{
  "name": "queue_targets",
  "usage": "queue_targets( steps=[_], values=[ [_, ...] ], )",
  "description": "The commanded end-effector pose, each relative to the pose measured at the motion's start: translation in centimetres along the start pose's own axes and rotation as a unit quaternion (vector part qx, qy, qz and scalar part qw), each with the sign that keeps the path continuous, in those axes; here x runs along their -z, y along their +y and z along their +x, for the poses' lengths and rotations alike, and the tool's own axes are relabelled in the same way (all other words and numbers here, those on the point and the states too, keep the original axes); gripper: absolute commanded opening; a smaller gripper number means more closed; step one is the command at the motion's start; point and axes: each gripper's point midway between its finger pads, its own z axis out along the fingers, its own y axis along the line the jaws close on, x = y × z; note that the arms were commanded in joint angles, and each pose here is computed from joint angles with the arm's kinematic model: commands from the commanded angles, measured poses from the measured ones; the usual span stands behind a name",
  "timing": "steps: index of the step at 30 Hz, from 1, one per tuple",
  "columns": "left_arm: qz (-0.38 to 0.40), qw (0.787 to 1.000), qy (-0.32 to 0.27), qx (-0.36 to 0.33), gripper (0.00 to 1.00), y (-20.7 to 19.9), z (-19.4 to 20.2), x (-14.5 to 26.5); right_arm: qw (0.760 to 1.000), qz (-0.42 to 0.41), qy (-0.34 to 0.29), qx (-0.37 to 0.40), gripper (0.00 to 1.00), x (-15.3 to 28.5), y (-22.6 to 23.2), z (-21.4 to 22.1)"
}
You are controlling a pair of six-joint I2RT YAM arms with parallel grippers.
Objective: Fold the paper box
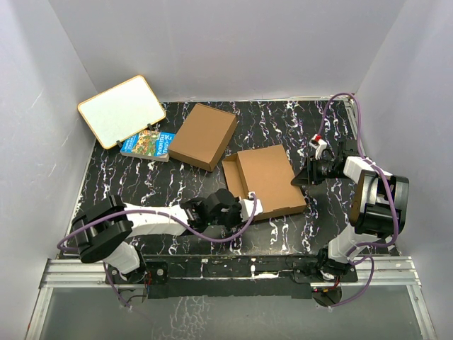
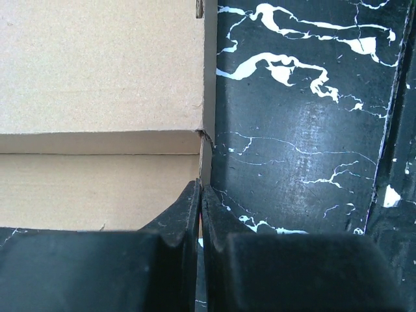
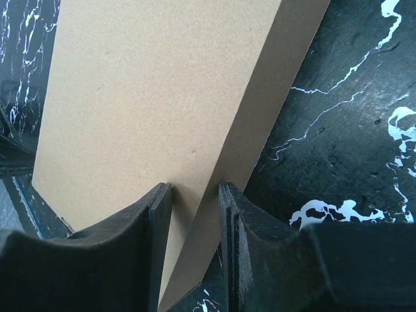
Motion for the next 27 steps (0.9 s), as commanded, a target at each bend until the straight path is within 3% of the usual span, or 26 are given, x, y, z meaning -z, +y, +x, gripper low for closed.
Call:
queue_targets(
  steps=[1, 9, 27],
  values=[
    [-0.017, 0.995, -0.1, -0.008, 0.0, 1.2, -6.7, 1.0, 0.999, 0.032, 0.027, 0.026, 0.38, -0.6, -1.4, 0.9],
    [-0.008, 0.997, -0.06, 0.055, 0.0, 0.5, -5.1, 0.6, 0.999, 0.034, 0.028, 0.025, 0.38, -0.6, -1.5, 0.9],
    [-0.017, 0.997, -0.065, 0.049, 0.0, -0.2, -1.1, 0.7, 0.998, 0.04, 0.033, 0.024, 0.38, -0.6, -1.7, 1.1]
  ],
)
